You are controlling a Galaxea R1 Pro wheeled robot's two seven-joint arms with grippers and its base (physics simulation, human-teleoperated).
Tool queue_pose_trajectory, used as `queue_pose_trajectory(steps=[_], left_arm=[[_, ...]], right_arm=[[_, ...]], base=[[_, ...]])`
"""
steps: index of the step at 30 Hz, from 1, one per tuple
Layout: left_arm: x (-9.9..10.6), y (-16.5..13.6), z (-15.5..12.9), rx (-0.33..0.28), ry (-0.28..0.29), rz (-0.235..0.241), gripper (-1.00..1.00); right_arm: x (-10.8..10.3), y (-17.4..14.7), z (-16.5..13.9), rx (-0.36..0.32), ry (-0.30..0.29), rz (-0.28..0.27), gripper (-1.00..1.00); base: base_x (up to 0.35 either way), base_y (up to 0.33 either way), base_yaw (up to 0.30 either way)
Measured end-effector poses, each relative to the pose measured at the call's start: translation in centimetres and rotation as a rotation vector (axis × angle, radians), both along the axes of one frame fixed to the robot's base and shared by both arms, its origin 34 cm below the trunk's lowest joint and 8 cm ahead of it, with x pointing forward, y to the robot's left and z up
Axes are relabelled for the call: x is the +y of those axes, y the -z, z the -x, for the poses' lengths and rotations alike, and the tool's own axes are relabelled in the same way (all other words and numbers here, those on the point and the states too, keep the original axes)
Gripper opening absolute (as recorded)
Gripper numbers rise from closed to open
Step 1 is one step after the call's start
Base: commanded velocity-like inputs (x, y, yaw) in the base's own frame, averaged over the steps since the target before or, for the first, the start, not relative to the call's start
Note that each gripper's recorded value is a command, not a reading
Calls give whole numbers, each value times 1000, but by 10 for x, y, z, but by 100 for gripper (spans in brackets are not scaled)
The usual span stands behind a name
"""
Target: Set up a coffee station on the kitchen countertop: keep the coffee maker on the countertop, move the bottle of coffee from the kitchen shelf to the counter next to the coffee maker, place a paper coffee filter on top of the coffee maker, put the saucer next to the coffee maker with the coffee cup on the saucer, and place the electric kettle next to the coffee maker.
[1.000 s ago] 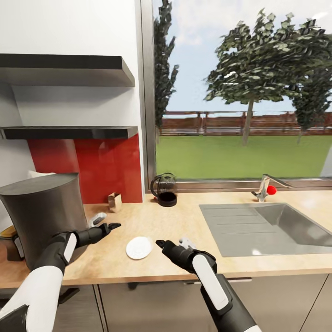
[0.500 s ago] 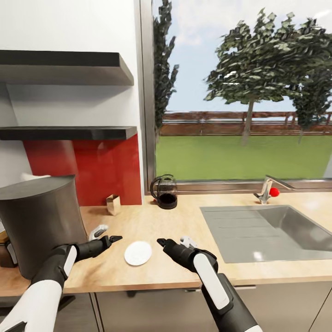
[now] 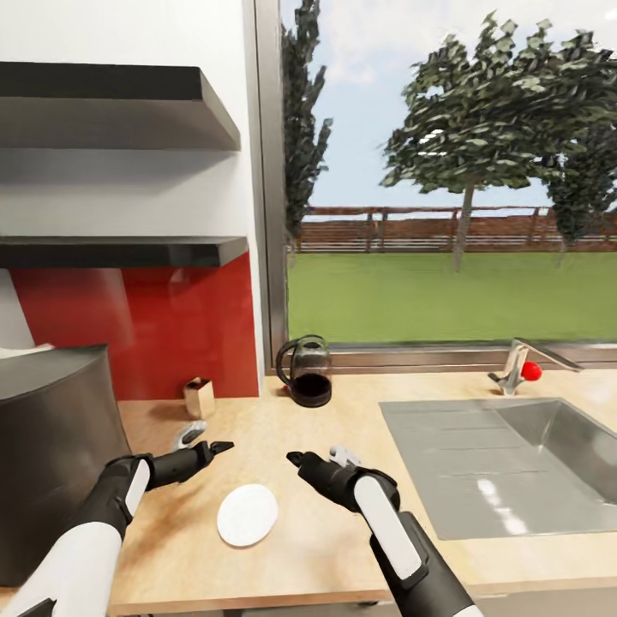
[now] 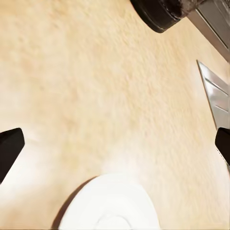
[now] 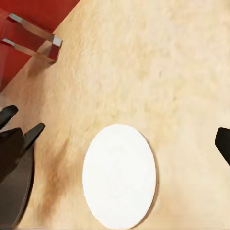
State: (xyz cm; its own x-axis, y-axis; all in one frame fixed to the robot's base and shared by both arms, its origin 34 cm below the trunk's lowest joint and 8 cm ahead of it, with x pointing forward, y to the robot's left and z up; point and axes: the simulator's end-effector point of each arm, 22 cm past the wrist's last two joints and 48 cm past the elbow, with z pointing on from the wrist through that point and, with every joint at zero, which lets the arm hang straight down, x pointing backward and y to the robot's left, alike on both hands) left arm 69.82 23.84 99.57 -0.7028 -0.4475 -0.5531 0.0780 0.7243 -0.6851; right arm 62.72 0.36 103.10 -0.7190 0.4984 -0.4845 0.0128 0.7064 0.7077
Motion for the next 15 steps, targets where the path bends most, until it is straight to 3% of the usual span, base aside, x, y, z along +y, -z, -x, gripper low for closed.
queue_pose_trajectory(steps=[2,7,10,15], left_arm=[[-4,3,1,7,5,5,100],[-6,6,3,15,8,8,100],[-4,7,3,16,10,5,100],[1,9,5,26,9,3,100]], right_arm=[[22,1,12,0,-57,5,100],[56,1,34,29,-138,-43,100],[67,17,52,68,-169,-42,100],[68,45,73,125,-174,-38,100]], base=[[151,0,0],[37,0,0],[4,0,0],[0,0,0]])
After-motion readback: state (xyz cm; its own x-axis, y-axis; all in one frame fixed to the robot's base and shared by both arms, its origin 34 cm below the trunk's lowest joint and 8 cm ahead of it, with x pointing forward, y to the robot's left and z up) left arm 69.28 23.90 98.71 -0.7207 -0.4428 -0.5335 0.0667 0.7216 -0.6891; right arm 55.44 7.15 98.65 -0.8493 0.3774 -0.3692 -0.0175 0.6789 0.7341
